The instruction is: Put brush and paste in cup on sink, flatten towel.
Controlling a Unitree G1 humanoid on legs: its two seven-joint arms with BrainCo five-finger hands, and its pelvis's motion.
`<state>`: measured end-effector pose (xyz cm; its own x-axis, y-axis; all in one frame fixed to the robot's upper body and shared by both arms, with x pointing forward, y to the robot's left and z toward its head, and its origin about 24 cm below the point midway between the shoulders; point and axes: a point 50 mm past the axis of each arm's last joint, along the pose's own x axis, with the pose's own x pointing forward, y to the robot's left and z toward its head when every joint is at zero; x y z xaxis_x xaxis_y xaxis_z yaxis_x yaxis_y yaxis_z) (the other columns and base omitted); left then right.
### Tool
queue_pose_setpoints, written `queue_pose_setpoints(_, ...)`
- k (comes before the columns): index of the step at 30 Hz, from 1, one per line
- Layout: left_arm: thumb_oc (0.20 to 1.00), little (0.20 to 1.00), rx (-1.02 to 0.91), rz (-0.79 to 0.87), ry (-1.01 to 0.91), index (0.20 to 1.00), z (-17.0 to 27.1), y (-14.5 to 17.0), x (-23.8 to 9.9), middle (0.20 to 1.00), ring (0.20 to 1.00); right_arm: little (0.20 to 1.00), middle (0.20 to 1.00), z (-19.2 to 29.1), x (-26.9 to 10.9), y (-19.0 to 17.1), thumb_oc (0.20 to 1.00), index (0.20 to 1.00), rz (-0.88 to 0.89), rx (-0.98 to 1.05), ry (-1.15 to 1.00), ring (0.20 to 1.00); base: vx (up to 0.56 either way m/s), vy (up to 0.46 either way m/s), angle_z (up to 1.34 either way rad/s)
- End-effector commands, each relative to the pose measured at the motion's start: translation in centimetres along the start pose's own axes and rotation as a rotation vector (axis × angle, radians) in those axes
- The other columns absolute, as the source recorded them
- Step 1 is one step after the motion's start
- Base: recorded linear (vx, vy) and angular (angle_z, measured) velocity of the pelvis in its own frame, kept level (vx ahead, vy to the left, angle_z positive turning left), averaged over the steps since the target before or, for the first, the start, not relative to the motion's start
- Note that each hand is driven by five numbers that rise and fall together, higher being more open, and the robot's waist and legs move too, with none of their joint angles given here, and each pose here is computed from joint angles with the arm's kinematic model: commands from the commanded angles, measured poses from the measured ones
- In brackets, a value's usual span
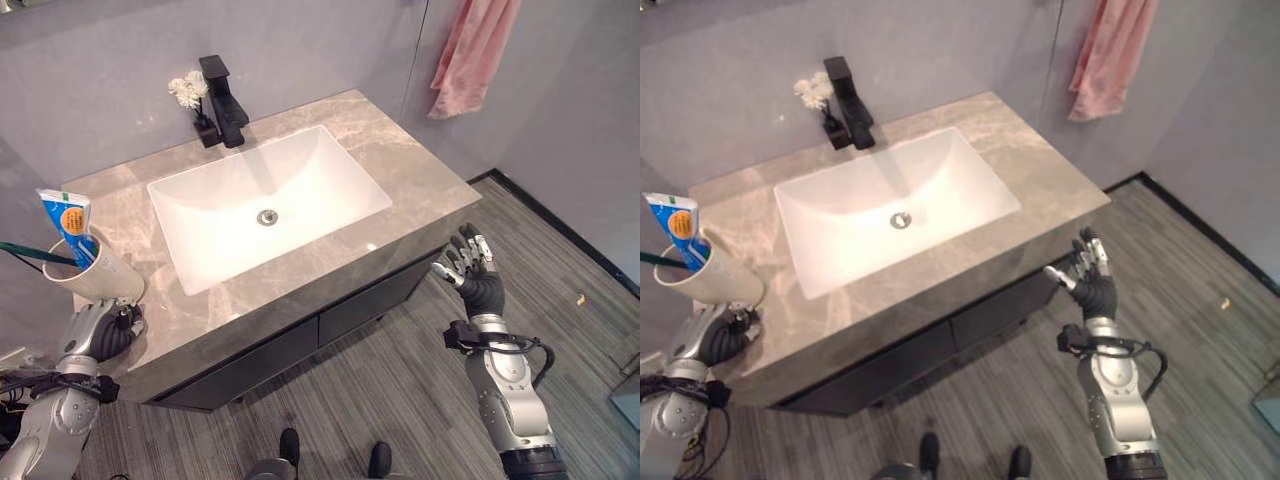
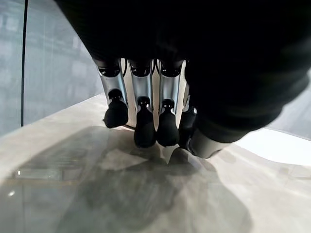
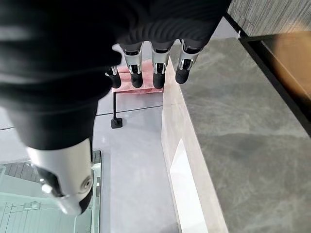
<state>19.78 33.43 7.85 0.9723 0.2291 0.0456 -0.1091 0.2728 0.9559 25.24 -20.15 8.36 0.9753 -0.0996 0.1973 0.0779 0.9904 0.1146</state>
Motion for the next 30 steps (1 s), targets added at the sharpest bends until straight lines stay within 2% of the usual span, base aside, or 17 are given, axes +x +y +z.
queue_pose_setpoints(1, 0.2, 0.2, 0.112, 0.097, 0.03, 0.2, -1.2, 3.5, 1.8, 0.2, 0.2, 1.0, 1.0, 3.0, 1.5, 1.0, 1.0, 1.0, 0.042, 0.041, -0.156, 1.0, 0.0, 0.0, 0.0)
queue_pose_setpoints(12, 0.2, 0.2, 0.143, 0.164, 0.057, 0.2, -1.8, 5.4, 2.7, 0.2, 0.2, 1.0, 1.0, 2.6, 1.3, 1.0, 1.0, 1.0, 0.047, 0.04, -0.141, 1.0, 0.0, 0.0, 0.0)
queue_pose_setpoints(30, 0.2, 0.2, 0.141, 0.217, 0.086, 0.2, -2.2, 6.5, 3.4, 0.2, 0.2, 1.0, 1.0, 1.8, 0.6, 0.7, 1.0, 1.0, 0.039, 0.045, -0.102, 1.0, 0.0, 0.0, 0.0)
